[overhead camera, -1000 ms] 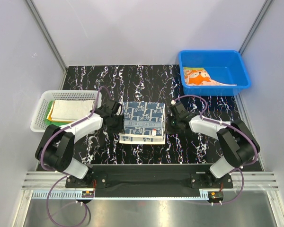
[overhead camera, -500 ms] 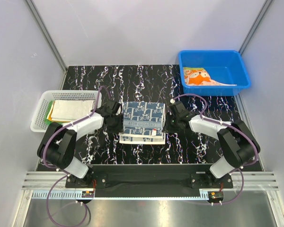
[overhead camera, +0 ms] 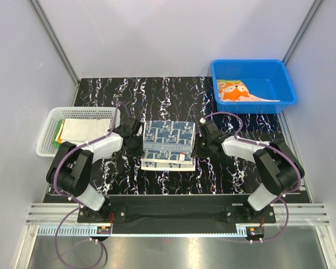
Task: Fold and stack the towels
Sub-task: Fold the towel
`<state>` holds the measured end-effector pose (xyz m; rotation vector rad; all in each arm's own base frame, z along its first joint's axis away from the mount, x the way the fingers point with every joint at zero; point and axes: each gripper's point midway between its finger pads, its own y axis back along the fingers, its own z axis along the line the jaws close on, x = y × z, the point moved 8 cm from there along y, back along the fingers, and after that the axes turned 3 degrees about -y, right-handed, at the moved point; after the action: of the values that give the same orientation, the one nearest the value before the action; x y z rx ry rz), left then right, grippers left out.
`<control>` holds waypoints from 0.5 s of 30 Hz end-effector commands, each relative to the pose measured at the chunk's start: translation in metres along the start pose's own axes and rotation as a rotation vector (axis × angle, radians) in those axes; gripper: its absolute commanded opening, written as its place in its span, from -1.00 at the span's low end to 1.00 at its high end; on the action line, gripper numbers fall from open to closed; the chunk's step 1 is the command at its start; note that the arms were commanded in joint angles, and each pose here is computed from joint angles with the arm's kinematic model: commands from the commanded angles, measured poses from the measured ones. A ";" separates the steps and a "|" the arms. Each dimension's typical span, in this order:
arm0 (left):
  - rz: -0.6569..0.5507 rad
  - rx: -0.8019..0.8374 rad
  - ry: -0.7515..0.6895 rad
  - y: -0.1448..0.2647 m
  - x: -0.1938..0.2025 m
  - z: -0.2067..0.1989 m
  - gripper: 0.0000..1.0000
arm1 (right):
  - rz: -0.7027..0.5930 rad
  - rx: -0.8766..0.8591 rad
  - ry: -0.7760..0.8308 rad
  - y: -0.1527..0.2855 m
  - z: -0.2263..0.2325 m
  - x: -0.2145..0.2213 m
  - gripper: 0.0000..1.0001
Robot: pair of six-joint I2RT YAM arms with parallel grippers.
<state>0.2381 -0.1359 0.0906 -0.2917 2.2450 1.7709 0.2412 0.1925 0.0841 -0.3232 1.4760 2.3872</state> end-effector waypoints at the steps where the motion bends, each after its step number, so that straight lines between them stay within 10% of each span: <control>1: -0.027 0.036 -0.004 0.003 -0.011 -0.006 -0.74 | -0.025 -0.046 0.031 -0.001 0.012 -0.008 -0.54; 4: -0.027 0.052 -0.005 0.005 -0.012 -0.008 -1.00 | -0.023 -0.049 0.027 -0.002 0.012 -0.008 -0.58; 15: -0.019 0.078 -0.001 0.007 -0.011 -0.012 -1.00 | -0.018 -0.051 0.009 -0.004 0.013 -0.007 -0.43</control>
<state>0.2368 -0.1389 0.0921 -0.2658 2.2802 1.7420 0.2420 0.1954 0.0840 -0.3221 1.4509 2.4073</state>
